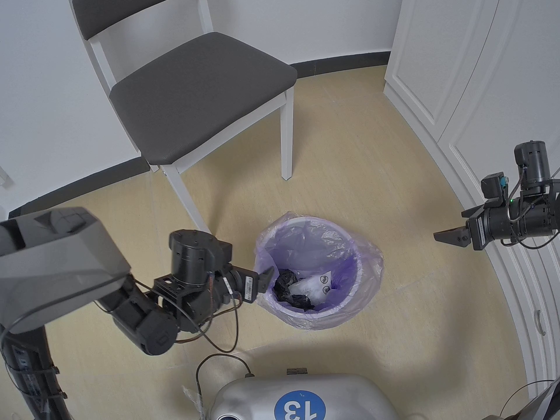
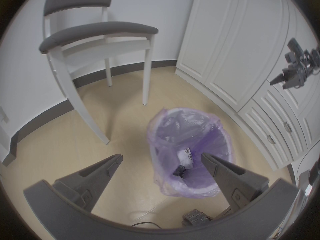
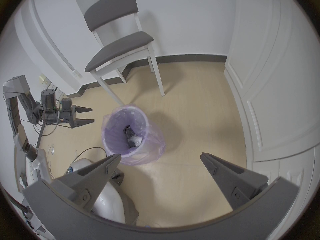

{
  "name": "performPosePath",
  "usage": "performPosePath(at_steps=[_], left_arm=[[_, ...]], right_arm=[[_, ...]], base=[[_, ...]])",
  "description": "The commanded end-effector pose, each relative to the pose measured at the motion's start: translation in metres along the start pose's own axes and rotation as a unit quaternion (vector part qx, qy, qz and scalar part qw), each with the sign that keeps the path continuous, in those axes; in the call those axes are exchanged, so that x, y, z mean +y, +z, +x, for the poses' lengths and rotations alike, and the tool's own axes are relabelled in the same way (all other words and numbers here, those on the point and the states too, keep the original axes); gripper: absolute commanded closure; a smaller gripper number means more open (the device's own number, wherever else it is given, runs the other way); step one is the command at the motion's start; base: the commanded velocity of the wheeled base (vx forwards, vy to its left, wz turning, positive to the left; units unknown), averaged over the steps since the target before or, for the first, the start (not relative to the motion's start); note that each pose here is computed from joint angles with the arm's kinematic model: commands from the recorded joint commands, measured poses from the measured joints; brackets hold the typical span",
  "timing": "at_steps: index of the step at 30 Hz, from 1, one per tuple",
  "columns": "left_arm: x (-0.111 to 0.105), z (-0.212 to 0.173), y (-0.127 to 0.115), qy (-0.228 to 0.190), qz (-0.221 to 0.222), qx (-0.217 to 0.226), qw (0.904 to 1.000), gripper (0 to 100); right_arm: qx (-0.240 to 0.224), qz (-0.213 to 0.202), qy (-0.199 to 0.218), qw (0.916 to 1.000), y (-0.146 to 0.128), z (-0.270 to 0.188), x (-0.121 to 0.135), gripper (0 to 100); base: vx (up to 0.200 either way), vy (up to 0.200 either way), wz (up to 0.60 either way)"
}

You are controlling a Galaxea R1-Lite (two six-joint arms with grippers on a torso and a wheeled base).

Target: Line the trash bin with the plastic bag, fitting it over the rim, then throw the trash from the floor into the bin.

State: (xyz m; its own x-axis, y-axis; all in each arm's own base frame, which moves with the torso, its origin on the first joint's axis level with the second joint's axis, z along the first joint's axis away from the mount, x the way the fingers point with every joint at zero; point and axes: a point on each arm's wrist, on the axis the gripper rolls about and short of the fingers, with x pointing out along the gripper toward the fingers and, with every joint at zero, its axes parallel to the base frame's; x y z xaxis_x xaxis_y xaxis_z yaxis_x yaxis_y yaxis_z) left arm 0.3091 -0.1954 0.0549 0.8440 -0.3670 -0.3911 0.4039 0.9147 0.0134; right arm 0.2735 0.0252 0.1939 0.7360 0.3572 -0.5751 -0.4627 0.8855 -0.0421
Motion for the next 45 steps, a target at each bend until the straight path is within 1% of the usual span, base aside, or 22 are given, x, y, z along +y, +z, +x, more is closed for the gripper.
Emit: performPosePath(at_steps=[1, 6, 8, 13, 25, 26, 28, 33, 37, 40, 45], left_arm=[[-0.011, 0.039, -0.027, -0.002, 0.019, 0.035, 0.9992, 0], [0.0, 0.05, -0.02, 0.012, 0.014, 0.046, 0.9988, 0], [0.01, 0.054, -0.014, 0.025, 0.008, 0.042, 0.9988, 0], [0.019, 0.063, -0.005, 0.035, 0.0, 0.026, 0.999, 0], [0.012, 0.063, 0.004, 0.024, 0.002, 0.012, 0.9996, 0], [0.012, 0.063, 0.003, 0.023, 0.002, 0.013, 0.9997, 100], [0.008, 0.063, 0.004, 0.019, 0.003, 0.012, 0.9997, 100], [0.006, 0.061, 0.0, 0.017, 0.007, 0.027, 0.9995, 100], [0.006, 0.058, 0.004, 0.017, 0.006, 0.022, 0.9996, 100], [0.008, 0.049, 0.013, 0.018, 0.003, 0.013, 0.9997, 100], [0.012, 0.04, 0.014, 0.021, 0.001, 0.015, 0.9997, 100]], right_arm=[[0.005, 0.002, -0.001, 1.0, -0.006, -0.008, 0.004, 0], [0.002, 0.001, -0.002, 1.0, -0.004, -0.008, 0.003, 0], [-0.001, 0.002, -0.004, 1.0, -0.002, -0.007, 0.002, 0], [-0.006, 0.002, -0.007, 1.0, 0.0, -0.007, 0.0, 0], [-0.01, 0.001, -0.012, 0.9999, 0.003, -0.01, -0.002, 0], [-0.01, 0.002, -0.012, 0.9999, 0.003, -0.01, -0.002, 0], [-0.008, 0.002, -0.011, 0.9999, 0.002, -0.009, -0.002, 0], [-0.007, 0.005, -0.014, 0.9999, 0.0, -0.012, -0.003, 0], [-0.008, 0.005, -0.015, 0.9998, 0.001, -0.012, -0.004, 0], [-0.009, 0.005, -0.017, 0.9998, 0.001, -0.013, -0.004, 0], [-0.009, 0.005, -0.016, 0.9998, 0.001, -0.012, -0.005, 0]], base=[[0.0, 0.0, 0.0], [0.0, 0.0, 0.0], [0.0, 0.0, 0.0], [0.0, 0.0, 0.0], [0.0, 0.0, 0.0], [0.0, 0.0, 0.0], [0.0, 0.0, 0.0], [0.0, 0.0, 0.0], [0.0, 0.0, 0.0], [0.0, 0.0, 0.0], [0.0, 0.0, 0.0]])
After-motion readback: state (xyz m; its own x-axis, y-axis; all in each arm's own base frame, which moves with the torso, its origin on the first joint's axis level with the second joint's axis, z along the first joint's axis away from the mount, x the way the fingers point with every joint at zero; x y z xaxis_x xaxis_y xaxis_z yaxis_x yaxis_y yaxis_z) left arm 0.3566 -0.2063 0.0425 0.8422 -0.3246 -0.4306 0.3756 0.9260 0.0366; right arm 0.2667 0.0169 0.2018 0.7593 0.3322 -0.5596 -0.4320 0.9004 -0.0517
